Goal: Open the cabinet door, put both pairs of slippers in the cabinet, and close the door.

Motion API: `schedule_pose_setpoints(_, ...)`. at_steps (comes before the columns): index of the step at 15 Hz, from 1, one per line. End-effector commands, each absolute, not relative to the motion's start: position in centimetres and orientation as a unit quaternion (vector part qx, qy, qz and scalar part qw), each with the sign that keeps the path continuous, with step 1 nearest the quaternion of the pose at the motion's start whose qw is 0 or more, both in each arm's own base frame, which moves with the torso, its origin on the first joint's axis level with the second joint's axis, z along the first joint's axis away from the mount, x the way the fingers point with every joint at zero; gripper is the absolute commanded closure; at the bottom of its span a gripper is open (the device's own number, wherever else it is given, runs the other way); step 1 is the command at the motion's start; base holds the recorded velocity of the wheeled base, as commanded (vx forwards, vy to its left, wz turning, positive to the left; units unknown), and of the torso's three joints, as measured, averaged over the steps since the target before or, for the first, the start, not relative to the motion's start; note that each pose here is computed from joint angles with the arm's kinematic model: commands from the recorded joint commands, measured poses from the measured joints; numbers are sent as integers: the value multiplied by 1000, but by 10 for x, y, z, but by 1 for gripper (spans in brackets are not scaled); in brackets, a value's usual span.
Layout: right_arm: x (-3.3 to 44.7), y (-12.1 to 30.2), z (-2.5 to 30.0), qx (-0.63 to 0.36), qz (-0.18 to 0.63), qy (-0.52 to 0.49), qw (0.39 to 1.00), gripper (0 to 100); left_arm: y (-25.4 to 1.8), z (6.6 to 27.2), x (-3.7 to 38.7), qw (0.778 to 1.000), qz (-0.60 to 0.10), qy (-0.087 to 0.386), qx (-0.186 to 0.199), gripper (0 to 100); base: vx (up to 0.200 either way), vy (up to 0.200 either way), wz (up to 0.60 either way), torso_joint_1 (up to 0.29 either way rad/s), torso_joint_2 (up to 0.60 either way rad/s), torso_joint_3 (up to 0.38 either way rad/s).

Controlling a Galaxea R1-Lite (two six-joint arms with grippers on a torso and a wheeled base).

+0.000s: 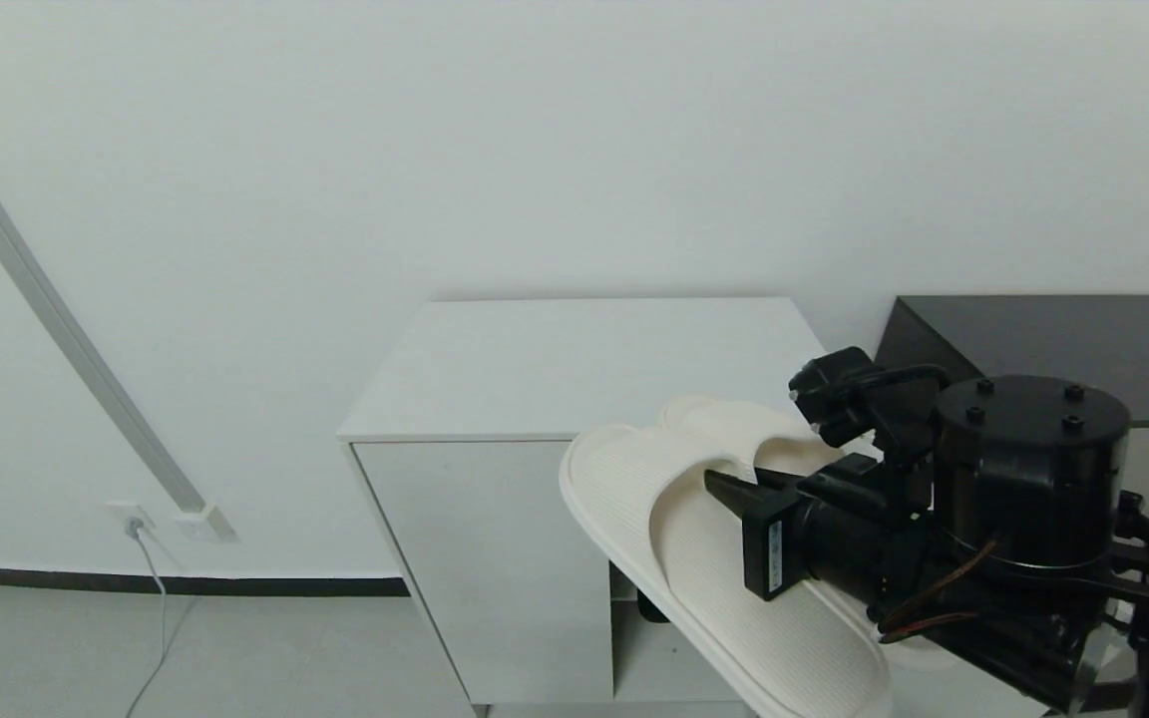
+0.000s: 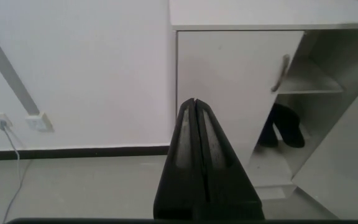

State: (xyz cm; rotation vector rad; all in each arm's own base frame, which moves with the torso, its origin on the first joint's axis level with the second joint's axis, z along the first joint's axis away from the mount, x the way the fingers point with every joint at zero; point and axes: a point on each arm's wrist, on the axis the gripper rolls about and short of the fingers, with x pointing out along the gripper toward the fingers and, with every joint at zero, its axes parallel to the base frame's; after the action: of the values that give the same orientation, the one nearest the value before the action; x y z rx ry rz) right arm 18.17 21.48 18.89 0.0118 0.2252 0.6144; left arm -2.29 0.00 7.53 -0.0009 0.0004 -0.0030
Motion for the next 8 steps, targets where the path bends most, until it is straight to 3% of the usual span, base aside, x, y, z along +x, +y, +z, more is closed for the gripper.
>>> schedule_pose_setpoints(1, 180, 214, 188, 5, 304, 111, 946, 100, 0, 75, -23, 1000, -2, 0, -2, 100, 0, -200, 0, 2, 2, 7)
schedule_pose_setpoints(8, 178, 212, 176, -22, 312, 91, 946, 100, 0, 75, -23, 1000, -2, 0, -2, 100, 0, 0, 0, 0, 0, 0)
